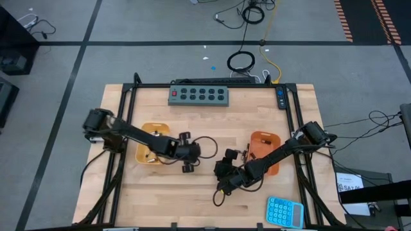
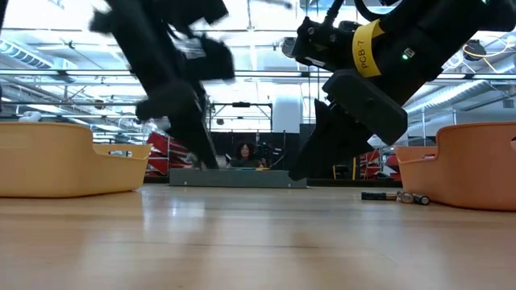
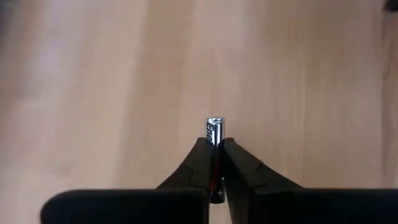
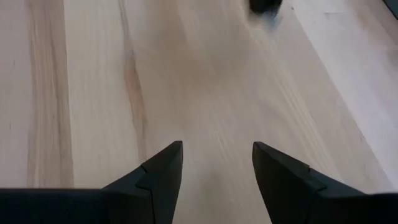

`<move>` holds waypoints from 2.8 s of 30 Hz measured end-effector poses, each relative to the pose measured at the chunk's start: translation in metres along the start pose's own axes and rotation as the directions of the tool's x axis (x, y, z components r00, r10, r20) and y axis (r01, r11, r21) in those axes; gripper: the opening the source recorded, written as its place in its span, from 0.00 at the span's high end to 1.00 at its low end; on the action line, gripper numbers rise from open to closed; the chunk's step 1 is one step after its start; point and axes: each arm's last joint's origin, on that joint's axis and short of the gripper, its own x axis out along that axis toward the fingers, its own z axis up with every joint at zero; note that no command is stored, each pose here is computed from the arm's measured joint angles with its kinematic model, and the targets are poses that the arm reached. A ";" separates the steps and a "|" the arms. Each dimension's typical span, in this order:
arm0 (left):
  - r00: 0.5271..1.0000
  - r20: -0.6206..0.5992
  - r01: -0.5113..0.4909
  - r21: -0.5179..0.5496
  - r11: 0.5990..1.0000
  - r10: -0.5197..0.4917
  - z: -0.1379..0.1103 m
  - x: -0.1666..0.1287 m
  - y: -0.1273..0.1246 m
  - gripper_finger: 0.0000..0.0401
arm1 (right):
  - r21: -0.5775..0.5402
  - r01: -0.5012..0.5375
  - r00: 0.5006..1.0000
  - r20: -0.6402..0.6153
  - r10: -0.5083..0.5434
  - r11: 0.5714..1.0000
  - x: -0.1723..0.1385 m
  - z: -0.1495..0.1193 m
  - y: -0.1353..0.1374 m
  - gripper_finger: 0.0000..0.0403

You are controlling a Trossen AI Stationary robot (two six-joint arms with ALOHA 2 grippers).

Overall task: Sort batteries
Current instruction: Put the silver battery into the yellow bin, then put the black battery into the orange bin

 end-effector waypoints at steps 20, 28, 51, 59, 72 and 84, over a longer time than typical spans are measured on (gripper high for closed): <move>0.989 -0.109 -0.143 -0.535 0.833 0.100 -0.134 -0.096 0.040 0.84 | -0.035 -0.022 1.000 -0.017 0.021 0.999 0.013 0.010 -0.015 0.54; 0.984 -0.012 -0.162 -0.474 0.866 0.178 -0.126 -0.099 0.039 0.60 | -0.066 -0.045 0.997 -0.068 0.041 0.997 0.016 0.011 -0.023 0.54; 0.735 0.635 -0.281 -0.035 0.959 0.239 -0.041 -0.058 -0.003 0.57 | 0.200 -0.113 0.899 -0.398 0.186 0.973 -0.007 0.036 -0.127 0.57; 0.706 0.705 -0.163 0.069 0.984 0.068 -0.033 -0.042 -0.008 0.57 | 0.170 -0.060 0.771 -0.618 0.154 0.984 -0.006 0.031 -0.128 0.66; 0.691 0.723 -0.070 0.088 0.994 -0.015 -0.057 -0.033 -0.003 0.57 | 0.062 -0.152 0.595 -0.791 0.141 0.986 0.038 0.032 -0.127 0.59; 0.686 0.728 -0.051 0.054 0.997 -0.004 -0.062 -0.033 -0.002 0.57 | 0.125 -0.132 0.557 -0.811 0.178 0.983 0.052 0.027 -0.138 0.72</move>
